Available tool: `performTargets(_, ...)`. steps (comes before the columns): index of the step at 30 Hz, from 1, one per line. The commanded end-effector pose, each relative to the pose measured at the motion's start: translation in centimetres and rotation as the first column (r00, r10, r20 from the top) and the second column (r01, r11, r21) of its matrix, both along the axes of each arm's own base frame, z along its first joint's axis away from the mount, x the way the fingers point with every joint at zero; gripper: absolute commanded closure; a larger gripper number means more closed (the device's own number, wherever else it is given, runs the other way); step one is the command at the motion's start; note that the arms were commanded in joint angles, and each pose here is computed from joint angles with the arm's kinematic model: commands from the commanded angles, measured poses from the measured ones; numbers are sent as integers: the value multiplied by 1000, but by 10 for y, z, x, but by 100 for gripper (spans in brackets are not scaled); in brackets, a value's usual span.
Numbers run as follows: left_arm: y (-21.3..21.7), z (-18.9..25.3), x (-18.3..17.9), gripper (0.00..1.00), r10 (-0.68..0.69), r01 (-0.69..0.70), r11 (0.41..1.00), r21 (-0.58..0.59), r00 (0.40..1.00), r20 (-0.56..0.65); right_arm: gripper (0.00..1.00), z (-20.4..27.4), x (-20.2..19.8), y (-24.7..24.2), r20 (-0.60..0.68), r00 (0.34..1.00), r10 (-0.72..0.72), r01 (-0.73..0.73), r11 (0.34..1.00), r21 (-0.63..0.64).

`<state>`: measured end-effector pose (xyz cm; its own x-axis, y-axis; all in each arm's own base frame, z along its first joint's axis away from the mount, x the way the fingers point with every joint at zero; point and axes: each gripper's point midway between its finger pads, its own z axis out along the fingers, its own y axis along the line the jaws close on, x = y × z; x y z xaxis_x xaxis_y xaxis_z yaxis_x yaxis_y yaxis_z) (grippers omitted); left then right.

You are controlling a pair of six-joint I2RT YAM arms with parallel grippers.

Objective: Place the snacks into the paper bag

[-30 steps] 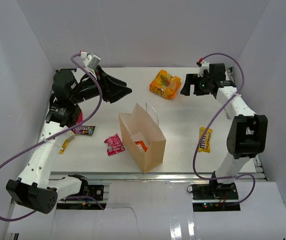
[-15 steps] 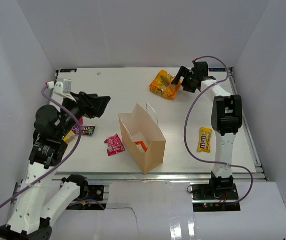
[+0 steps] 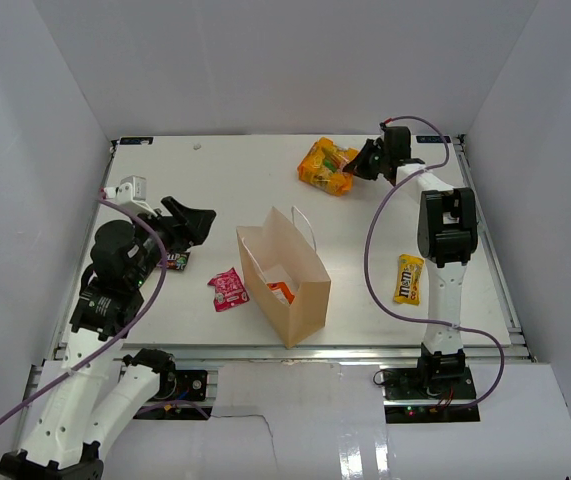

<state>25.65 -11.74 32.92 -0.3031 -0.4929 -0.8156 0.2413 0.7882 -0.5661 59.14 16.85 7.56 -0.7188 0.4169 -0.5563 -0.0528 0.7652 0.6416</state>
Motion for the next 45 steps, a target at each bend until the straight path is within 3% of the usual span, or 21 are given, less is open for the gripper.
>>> performTargets(1, 2, -8, 0, 18, 17, -17, 1000, -9, 1000, -25, 92, 26, 8, -14, 119, 992, 39, -39, 999, -1)
performTargets(4, 4, -16, 2, 17, 33, -33, 999, -7, 999, -43, 92, 62, 0, -16, 240, 959, 153, -164, 986, 28)
performTargets(7, 8, -32, 4, 17, 66, -67, 998, -9, 995, -80, 92, 112, -22, -14, 411, 857, 310, -345, 938, 12)
performTargets(13, 15, -54, 7, 16, 121, -123, 992, -11, 985, -127, 92, 215, -62, -15, 623, 682, 382, -399, 909, -120)
performTargets(23, 25, -73, 6, 13, 172, -172, 985, 11, 974, -145, 92, 322, -119, -12, 740, 523, 423, -396, 889, -228)
performTargets(33, 33, -86, -3, 12, 211, -215, 977, -11, 966, -148, 92, 434, -234, 17, 842, 200, 501, -435, 815, -382)
performTargets(39, 34, -93, -8, 12, 214, -221, 975, -26, 964, -159, 92, 471, -287, 30, 868, 126, 481, -481, 794, -371)
performTargets(45, 37, -95, -12, 12, 224, -233, 971, -42, 962, -157, 92, 483, -341, 60, 873, 34, 487, -572, 725, -382)
